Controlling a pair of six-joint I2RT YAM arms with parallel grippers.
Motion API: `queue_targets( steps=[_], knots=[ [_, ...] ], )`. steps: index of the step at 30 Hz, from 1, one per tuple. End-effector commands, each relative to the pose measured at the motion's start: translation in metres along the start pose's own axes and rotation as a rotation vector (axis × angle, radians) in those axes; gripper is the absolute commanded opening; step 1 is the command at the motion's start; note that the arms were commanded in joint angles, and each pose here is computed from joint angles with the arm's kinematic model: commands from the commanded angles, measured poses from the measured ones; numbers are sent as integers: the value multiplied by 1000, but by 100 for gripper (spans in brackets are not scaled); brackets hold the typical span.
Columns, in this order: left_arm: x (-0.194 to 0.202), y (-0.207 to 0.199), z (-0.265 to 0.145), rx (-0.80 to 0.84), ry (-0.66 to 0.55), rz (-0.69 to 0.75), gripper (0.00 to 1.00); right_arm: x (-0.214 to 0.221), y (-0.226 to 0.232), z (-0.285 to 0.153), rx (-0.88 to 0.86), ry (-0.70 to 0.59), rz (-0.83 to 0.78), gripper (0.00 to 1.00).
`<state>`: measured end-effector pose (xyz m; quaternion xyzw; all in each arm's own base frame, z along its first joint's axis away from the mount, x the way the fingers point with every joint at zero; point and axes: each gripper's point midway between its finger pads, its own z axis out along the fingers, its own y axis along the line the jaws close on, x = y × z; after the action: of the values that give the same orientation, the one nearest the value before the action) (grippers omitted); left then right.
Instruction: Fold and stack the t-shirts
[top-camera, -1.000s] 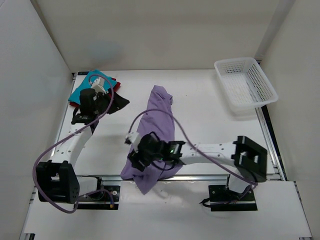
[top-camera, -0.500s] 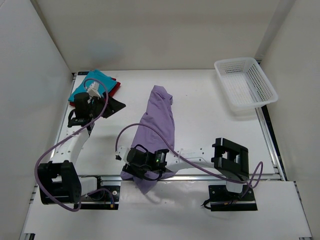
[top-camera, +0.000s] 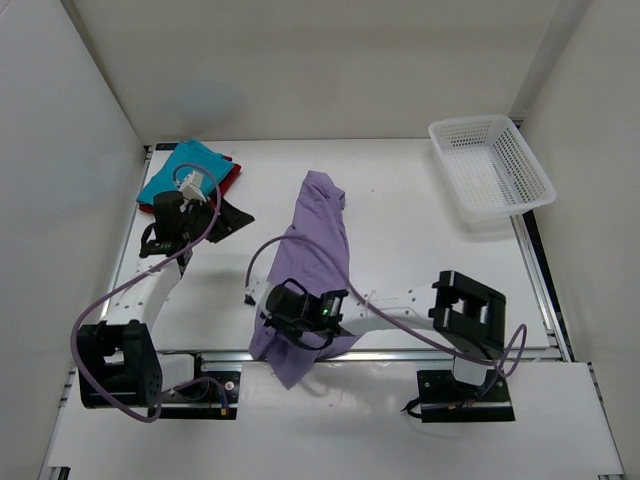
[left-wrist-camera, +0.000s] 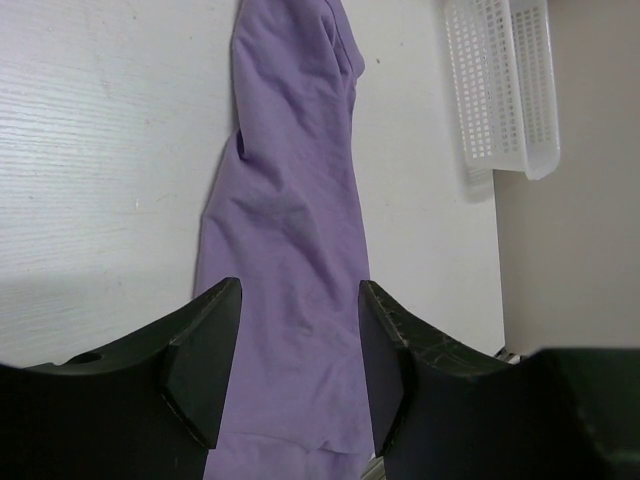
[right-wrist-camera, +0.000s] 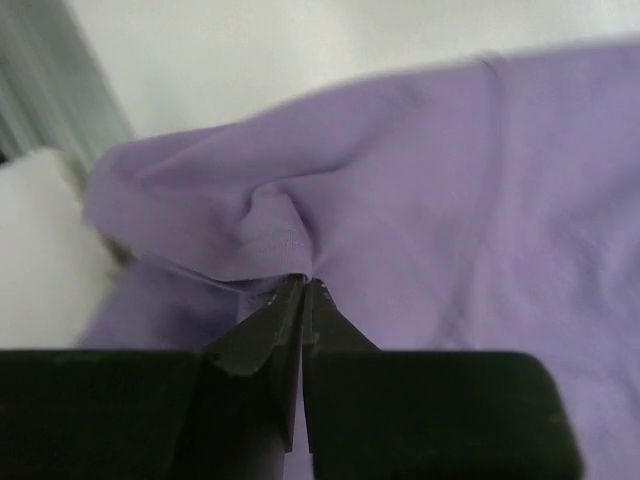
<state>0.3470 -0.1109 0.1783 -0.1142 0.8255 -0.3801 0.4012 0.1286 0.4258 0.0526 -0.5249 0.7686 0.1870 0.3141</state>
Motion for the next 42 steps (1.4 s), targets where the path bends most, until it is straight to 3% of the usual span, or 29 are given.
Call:
queue_targets(
  steps=[1,3,5,6,7,9,10,12,17,24,26,27,28,30,31,36,37,39,40,42],
  knots=[
    [10,-16,2,30,12,58,61,-38,-55,-41,80,-163,162,0],
    [18,-18,5,23,32,71,60,-50,-102,-80,137,-260,279,0],
    [22,-22,5,18,32,88,60,-30,-168,-117,219,-339,484,0],
    [29,-25,7,19,46,98,61,-22,-172,-134,191,-384,556,1],
    [34,-26,7,8,49,124,61,-18,-208,-167,247,-484,644,0],
    [48,-25,10,-33,58,153,61,43,-256,-198,354,-547,875,0],
    [67,-32,11,-22,100,197,61,37,-260,-221,341,-645,868,0],
    [95,-21,15,-111,149,264,63,79,-275,-236,414,-673,970,0],
    [166,6,11,-223,322,385,62,115,-268,-232,496,-618,1042,0],
    [237,34,-9,-309,542,508,69,103,-270,-244,508,-659,1007,1],
    [249,34,-6,-282,598,493,66,99,-268,-243,500,-664,1003,0],
    [257,34,-6,-264,628,482,54,99,-267,-241,496,-658,1002,0],
    [260,37,-4,-260,640,476,34,96,-265,-240,485,-663,1004,0],
    [252,35,5,-269,611,465,9,94,-265,-239,480,-668,993,0],
    [243,28,13,-245,576,454,1,93,-265,-238,476,-667,998,0],
    [113,-9,61,-225,268,356,0,96,-268,-232,453,-648,1038,0],
    [100,5,69,-265,272,332,0,89,-272,-237,452,-680,1025,0],
    [40,-21,93,-239,188,325,0,94,-275,-237,469,-666,1037,0],
    [38,-4,104,-275,226,302,0,98,-276,-236,481,-659,1048,0],
    [-6,-23,131,-255,183,316,3,107,-274,-232,472,-648,1077,0]
  ],
)
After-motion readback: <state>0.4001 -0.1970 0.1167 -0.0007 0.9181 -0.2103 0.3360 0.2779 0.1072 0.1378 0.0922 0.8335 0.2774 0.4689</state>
